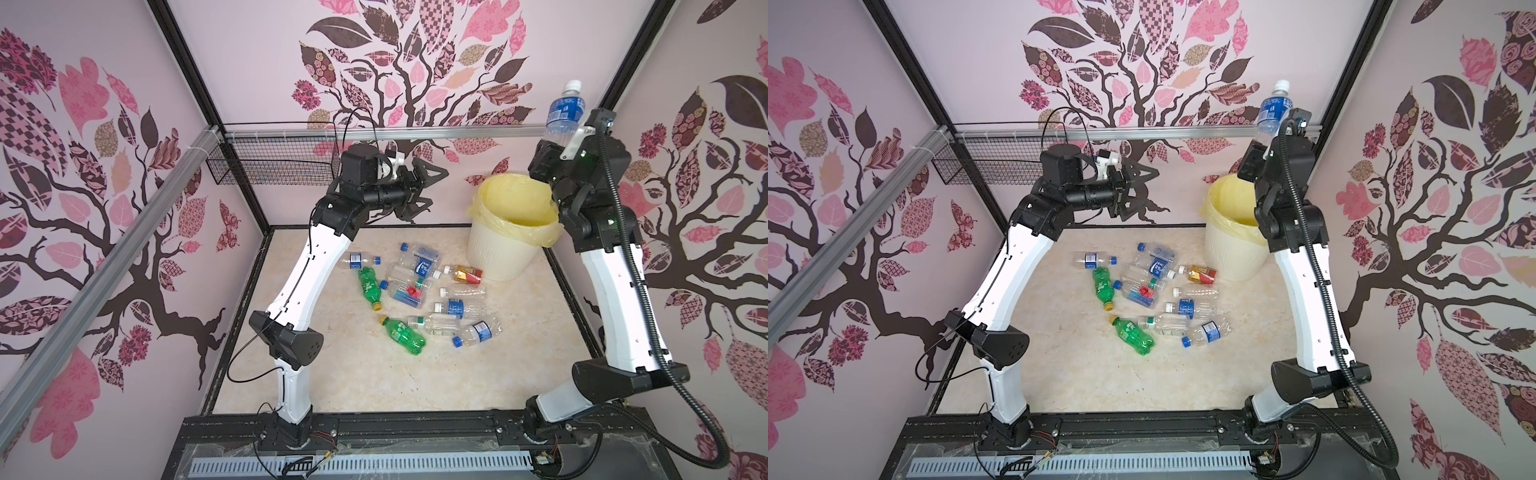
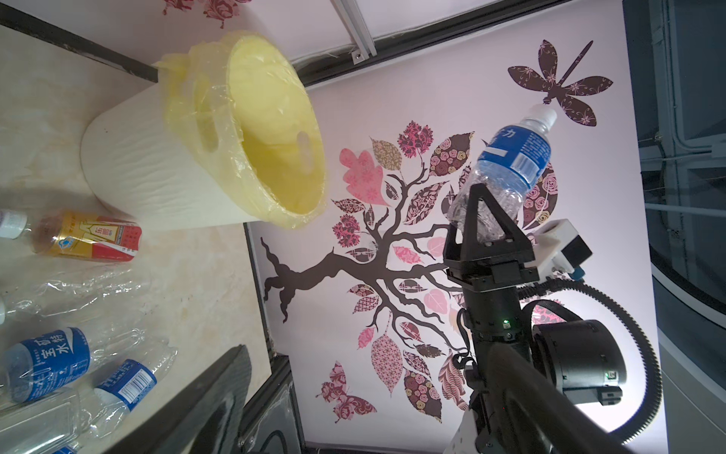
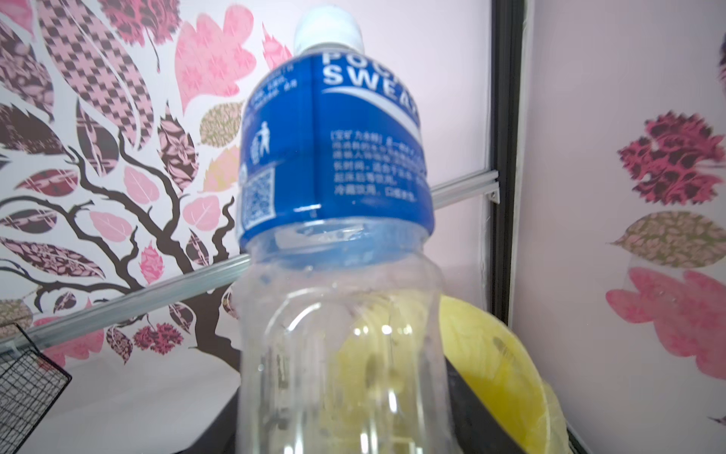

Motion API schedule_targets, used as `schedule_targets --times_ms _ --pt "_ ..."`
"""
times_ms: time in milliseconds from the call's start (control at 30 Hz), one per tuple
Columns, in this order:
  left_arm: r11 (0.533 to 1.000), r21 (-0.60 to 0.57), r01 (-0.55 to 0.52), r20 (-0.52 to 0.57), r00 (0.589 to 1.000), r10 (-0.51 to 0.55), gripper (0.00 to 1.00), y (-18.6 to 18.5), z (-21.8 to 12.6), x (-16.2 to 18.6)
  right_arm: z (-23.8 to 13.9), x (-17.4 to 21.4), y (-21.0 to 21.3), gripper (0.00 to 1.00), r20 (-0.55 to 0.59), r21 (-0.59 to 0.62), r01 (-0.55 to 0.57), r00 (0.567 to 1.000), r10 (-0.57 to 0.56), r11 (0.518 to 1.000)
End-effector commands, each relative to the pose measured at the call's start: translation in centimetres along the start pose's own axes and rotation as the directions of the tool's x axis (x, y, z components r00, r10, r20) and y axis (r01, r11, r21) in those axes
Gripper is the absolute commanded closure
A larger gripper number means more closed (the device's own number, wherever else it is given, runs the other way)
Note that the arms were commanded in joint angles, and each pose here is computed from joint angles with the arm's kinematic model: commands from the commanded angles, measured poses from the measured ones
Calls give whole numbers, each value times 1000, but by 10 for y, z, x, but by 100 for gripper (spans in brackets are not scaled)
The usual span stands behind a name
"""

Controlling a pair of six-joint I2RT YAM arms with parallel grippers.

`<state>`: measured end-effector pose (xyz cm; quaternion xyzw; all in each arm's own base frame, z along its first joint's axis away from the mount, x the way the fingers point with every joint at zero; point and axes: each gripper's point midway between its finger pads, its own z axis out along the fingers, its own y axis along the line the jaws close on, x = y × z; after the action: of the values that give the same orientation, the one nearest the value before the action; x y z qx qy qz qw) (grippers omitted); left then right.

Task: Throw the plastic bottles in the bin
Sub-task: 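Open the right gripper to drop the bottle into the bin, then swing the right gripper back over the pile while the left lowers toward bottles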

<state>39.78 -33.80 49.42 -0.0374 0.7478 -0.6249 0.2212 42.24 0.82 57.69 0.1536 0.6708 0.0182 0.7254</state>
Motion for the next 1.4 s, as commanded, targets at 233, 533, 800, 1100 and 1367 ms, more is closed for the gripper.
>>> schedule_targets --times_ms 233,533,800,1100,1367 --pt "999 42 -22 -27 999 23 3 -11 -4 7 64 112 -30 32 -224 159 126 971 -88 979" --pt "1000 26 -16 2 1000 16 3 -2 -18 2 61 65 -24 0 -149 130 -8 988 28 991" --pt "1000 21 -21 17 1000 21 3 -2 -21 -1 59 75 -24 0 -179 120 -24 983 46 993" --pt "1000 -11 -25 16 1000 25 3 5 -24 2 55 91 -19 0 -230 90 -63 970 82 994" --pt "992 -121 -32 67 997 40 3 25 -39 -4 44 125 6 0 -344 55 -100 932 113 993"
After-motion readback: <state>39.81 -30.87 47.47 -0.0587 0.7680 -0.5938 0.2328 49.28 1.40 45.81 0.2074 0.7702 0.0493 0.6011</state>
